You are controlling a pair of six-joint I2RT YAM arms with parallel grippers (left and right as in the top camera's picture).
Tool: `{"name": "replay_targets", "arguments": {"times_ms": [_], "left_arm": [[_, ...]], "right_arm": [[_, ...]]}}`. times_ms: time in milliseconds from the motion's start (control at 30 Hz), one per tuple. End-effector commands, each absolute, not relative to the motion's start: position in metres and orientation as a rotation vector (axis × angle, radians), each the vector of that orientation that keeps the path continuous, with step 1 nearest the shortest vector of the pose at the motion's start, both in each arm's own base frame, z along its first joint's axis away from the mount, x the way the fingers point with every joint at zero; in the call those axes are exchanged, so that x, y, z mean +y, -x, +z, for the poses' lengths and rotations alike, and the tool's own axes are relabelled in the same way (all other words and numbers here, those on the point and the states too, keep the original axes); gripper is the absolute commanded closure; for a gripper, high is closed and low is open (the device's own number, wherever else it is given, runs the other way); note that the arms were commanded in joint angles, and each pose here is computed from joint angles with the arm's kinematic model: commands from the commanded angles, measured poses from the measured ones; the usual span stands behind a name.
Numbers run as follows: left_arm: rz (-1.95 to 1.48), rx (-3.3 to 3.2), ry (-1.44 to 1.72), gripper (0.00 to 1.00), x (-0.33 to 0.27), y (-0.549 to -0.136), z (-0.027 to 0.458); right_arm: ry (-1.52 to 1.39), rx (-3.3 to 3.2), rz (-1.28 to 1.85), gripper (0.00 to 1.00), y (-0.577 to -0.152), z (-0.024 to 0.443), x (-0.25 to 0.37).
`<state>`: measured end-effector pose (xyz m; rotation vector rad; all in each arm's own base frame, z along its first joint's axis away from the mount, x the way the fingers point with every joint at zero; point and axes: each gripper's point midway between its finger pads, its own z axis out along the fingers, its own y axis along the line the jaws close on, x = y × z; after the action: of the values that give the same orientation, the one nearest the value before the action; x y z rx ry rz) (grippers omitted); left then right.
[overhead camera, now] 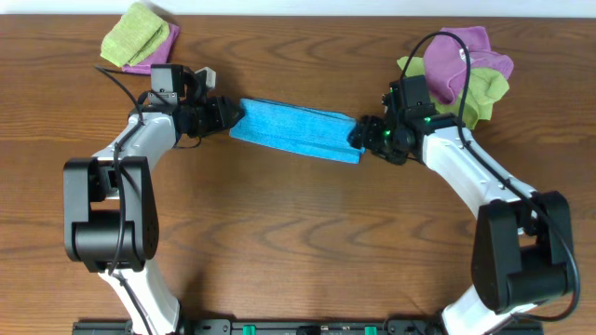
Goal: Fold the cloth
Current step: 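Lower the folded edge onto the far edge and release both grippers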
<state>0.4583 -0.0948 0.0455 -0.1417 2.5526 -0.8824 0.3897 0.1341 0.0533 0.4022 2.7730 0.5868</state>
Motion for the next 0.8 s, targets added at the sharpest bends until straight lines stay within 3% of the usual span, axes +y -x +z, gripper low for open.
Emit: {"name": "replay_targets", "arguments": {"times_ms": [0,333,367,400,433,467,500,767], "left_arm": [[-0.859,2.535,0.107,0.42,-0.090,-0.463,0.050],[-0.729,2.330,-0.089,0.46,-0.084,-0.474,0.139],[-0.742,2.314,-0.100,0.52,-0.086,-0.472,0.146],[-0.758,2.297,-0.120,0.60,-0.089,-0.471,0.153],[-0.767,2.284,-0.147,0.75,-0.094,-0.469,0.157],[-0.768,2.279,-0.169,0.91,-0.098,-0.468,0.159],[-0.751,2.284,-0.191,0.93,-0.101,-0.468,0.157],[-0.415,2.382,-0.258,0.94,-0.101,-0.480,0.107]], "right_arm": [[-0.313,2.762,0.578,0.22,-0.395,0.058,0.139],[-0.229,2.670,0.594,0.32,-0.421,0.093,0.145],[-0.227,2.665,0.595,0.41,-0.423,0.095,0.146],[-0.224,2.659,0.595,0.60,-0.424,0.097,0.146],[-0.219,2.652,0.596,0.99,-0.425,0.100,0.146],[-0.217,2.646,0.598,0.99,-0.427,0.102,0.147],[-0.213,2.642,0.599,0.99,-0.428,0.104,0.147],[-0.152,2.666,0.425,0.99,-0.422,0.097,0.145]]}}
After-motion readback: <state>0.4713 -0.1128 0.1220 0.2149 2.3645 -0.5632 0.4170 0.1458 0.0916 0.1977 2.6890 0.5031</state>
